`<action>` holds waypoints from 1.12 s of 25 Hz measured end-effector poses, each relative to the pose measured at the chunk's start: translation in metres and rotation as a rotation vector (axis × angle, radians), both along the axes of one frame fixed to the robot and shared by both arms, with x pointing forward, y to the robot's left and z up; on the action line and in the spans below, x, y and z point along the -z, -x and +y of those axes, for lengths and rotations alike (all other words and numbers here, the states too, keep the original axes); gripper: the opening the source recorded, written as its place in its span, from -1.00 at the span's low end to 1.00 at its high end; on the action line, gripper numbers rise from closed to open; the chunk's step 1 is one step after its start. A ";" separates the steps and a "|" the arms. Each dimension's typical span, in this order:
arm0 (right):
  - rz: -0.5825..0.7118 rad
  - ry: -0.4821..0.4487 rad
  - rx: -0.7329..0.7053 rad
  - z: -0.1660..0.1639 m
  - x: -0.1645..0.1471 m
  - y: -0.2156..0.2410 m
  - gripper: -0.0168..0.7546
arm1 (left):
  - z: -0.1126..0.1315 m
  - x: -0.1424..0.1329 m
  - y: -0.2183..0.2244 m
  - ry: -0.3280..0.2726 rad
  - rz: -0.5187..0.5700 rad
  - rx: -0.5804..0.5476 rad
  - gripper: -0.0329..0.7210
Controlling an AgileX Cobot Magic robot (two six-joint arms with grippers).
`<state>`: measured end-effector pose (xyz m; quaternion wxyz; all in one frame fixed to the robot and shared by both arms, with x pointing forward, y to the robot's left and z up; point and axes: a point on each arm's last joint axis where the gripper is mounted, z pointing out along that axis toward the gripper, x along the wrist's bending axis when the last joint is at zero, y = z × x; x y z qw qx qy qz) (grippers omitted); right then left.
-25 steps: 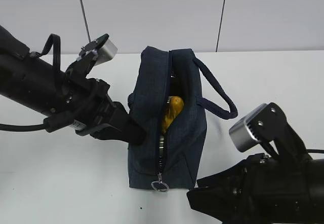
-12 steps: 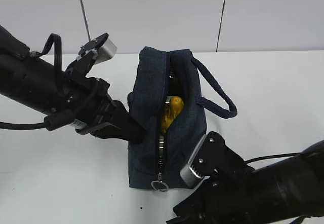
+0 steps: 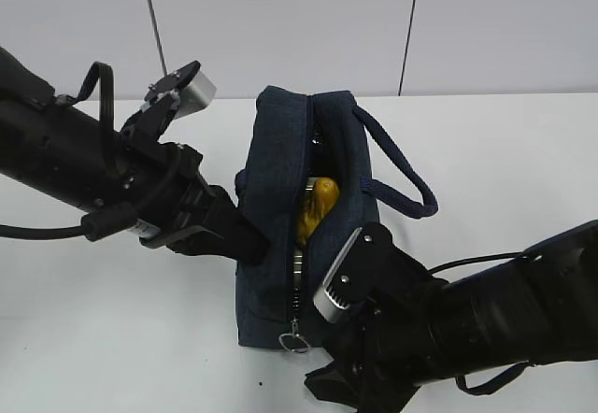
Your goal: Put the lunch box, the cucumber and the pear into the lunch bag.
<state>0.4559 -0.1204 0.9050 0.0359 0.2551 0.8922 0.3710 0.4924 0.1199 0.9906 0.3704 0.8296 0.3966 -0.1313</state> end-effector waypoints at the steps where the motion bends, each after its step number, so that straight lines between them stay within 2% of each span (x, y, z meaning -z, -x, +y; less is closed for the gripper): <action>1: -0.005 0.003 -0.004 0.000 0.000 0.000 -0.04 | 0.000 0.000 0.000 0.000 0.000 0.000 -0.95; 13: -0.083 0.005 -0.023 0.007 -0.010 -0.014 -0.04 | 0.000 0.000 0.000 0.002 0.001 -0.002 -0.95; 20: -0.036 -0.028 -0.059 0.015 0.002 -0.017 -0.05 | 0.000 0.000 0.000 0.008 0.004 -0.006 -0.95; 23: -0.017 -0.029 -0.065 0.017 0.008 -0.019 -0.23 | -0.001 -0.001 0.000 0.009 0.004 -0.007 -0.95; 26: -0.021 -0.042 -0.073 0.018 0.006 -0.019 -0.50 | -0.001 -0.001 0.000 0.009 0.004 -0.007 -0.95; 28: -0.022 -0.045 -0.074 0.019 0.005 -0.020 -0.60 | -0.001 -0.001 0.000 0.009 0.004 -0.007 -0.95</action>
